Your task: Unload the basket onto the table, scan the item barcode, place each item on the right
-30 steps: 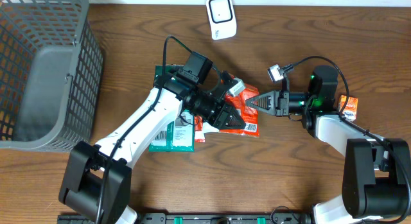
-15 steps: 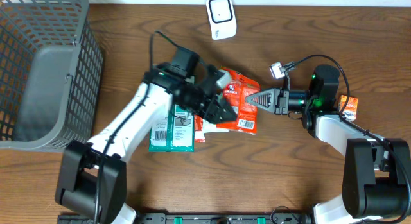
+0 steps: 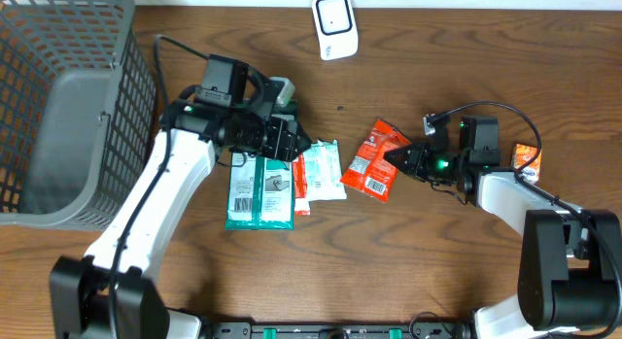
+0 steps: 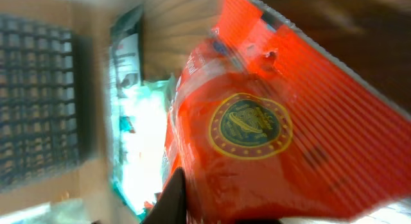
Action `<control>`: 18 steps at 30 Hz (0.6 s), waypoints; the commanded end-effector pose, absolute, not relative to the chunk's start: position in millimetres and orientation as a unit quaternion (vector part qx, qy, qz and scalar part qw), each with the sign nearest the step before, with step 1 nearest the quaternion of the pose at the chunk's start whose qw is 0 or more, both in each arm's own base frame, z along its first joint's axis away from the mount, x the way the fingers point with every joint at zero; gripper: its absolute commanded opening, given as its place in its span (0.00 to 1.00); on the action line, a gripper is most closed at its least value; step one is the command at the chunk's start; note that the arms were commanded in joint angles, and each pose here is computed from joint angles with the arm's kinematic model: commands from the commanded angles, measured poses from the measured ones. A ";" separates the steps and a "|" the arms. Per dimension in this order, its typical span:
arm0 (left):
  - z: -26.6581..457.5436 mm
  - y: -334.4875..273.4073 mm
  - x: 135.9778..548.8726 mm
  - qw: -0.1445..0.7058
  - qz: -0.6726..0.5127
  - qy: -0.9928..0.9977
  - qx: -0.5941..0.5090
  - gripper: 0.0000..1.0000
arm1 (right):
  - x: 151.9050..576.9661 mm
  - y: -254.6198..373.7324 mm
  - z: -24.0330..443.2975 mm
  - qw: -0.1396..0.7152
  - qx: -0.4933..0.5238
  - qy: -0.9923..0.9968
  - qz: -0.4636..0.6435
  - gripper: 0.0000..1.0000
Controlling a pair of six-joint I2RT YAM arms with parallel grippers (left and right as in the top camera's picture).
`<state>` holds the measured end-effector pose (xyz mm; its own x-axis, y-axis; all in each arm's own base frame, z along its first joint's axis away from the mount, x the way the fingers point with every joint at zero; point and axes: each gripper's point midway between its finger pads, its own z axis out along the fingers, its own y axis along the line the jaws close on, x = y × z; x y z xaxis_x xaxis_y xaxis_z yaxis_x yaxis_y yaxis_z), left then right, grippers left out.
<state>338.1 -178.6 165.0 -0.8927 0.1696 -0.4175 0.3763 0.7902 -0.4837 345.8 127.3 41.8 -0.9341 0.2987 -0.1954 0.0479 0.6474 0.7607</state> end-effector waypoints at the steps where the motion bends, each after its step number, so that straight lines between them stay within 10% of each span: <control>1: 180.7 -125.9 352.2 0.241 -0.155 0.957 0.047 0.74 | 365.6 104.0 57.8 0.197 0.054 0.937 0.283 0.01; 8: 192.9 -74.0 361.0 0.289 -0.035 0.955 -0.056 0.74 | 363.6 69.1 104.5 0.206 -0.008 0.976 0.070 0.01; 18: 179.7 -39.2 369.5 0.270 -0.035 0.953 -0.130 0.74 | 379.8 75.5 169.8 0.276 -0.055 0.958 0.061 0.01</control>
